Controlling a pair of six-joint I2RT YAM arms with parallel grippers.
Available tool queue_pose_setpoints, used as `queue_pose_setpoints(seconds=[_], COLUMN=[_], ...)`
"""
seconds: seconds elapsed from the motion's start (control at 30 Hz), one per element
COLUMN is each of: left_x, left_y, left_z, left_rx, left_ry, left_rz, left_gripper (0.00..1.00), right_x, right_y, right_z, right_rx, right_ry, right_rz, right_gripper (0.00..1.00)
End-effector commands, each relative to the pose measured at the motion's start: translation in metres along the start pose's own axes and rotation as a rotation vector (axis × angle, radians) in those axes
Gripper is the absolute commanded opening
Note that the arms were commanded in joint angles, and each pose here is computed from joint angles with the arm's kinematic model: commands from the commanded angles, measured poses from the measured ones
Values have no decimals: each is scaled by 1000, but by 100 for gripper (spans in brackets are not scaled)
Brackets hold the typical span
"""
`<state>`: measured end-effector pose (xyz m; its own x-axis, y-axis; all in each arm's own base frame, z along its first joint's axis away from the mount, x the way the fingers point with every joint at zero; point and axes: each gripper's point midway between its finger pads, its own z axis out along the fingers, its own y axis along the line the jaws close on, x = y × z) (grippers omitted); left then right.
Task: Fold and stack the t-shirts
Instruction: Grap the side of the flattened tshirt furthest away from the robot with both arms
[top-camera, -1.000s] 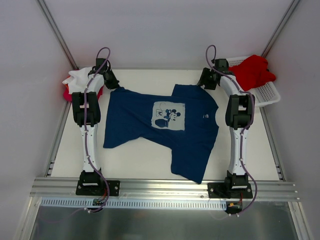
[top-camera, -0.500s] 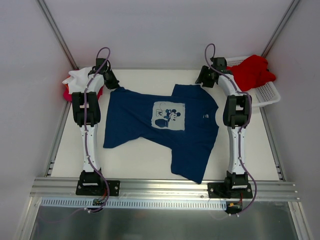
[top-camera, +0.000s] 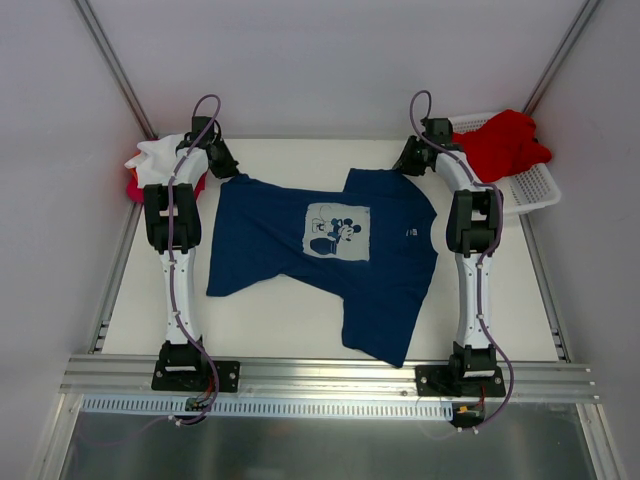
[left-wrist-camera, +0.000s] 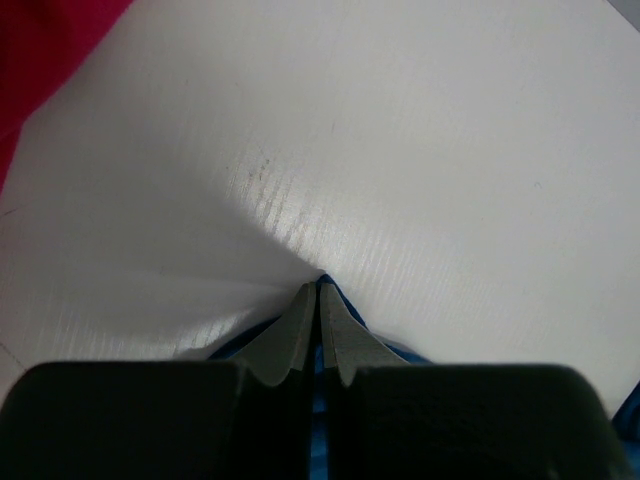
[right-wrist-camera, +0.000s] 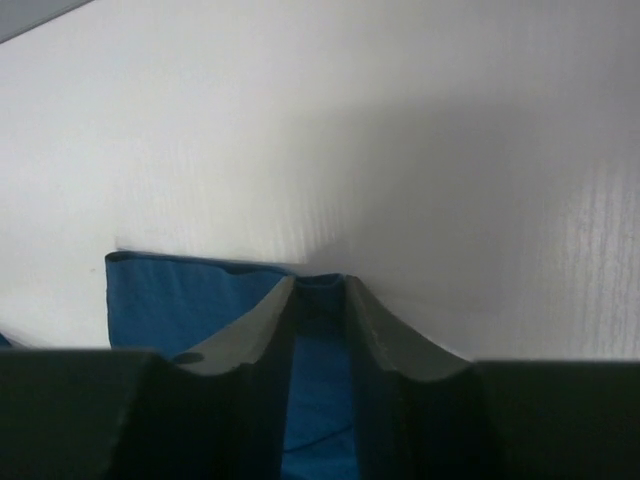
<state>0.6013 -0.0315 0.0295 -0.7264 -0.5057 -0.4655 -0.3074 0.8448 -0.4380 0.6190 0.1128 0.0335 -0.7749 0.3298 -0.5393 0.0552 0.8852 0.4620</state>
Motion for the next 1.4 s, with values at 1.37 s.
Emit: queue_pose_setpoints(seconds=[1.37], left_x=[-68], left_y=[-62], left_z=[-159], left_rx=[56], left_ry=[-276], left_rz=[119], left_gripper=[0], right_x=[-60], right_y=[73], right_z=[-151], right_rx=[-11], right_ry=[-220], right_rz=[-194], right_gripper=[0])
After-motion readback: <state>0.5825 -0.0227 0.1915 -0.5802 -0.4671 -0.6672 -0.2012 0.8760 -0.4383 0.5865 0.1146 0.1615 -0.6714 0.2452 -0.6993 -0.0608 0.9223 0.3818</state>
